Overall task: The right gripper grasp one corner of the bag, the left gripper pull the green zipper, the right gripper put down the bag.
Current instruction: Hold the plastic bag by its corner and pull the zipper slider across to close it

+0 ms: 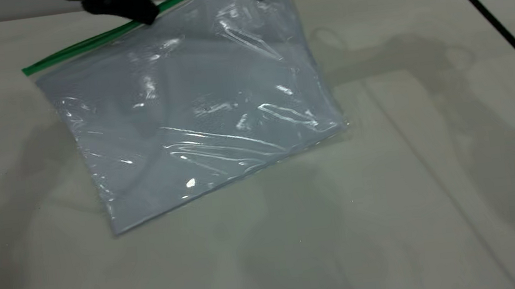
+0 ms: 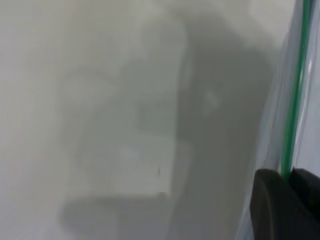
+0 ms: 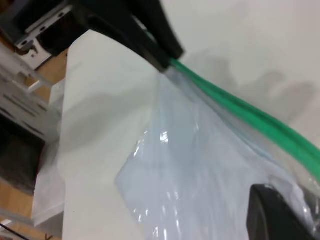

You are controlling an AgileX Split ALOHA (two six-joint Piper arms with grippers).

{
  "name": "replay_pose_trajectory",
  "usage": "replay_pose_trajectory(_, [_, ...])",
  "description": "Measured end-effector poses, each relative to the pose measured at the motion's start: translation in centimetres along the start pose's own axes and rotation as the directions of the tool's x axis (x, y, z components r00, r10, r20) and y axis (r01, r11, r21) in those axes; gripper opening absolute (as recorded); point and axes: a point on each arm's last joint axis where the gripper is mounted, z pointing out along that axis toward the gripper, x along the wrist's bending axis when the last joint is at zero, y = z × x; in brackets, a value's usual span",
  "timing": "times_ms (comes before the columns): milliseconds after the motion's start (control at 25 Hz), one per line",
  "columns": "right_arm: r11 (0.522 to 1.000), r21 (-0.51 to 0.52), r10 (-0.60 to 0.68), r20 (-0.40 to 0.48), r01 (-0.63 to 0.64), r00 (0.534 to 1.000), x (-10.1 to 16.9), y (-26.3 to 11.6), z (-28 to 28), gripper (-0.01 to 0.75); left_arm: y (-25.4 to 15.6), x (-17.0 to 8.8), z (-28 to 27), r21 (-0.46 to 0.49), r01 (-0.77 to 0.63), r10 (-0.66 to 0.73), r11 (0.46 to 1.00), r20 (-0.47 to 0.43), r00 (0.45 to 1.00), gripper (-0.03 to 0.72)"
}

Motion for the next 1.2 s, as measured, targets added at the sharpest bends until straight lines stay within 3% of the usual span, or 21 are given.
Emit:
replay_pose_trajectory(520, [0.993,0.031,0.107,0.232,-0.117,0.967,-2.4,-0.8,-1.1,0.033,-4.0,1.8,-2.0,0.203,0.153,-0.149,0.967,-0.036,0.988,0.053])
replay_pose_trajectory(880, [0.992,0.041,0.108,0.267,-0.123,0.958,-2.7,-0.9,-1.2,0.039,-4.4,1.9,-2.3,0.219,0.18,-0.178,0.959,-0.032,0.984,0.055])
replay_pose_trajectory(1040, [0.991,0.048,0.109,0.271,-0.126,0.956,-2.7,-1.0,-1.2,0.103,-4.4,1.7,-2.3,0.223,0.183,-0.183,0.957,-0.019,0.983,0.091])
replay_pose_trajectory(1200, [0.983,0.071,0.14,0.296,-0.168,0.945,-3.1,-1.5,-1.7,0.275,-4.7,1.6,-2.5,0.248,0.212,-0.218,0.945,-0.001,0.976,0.225])
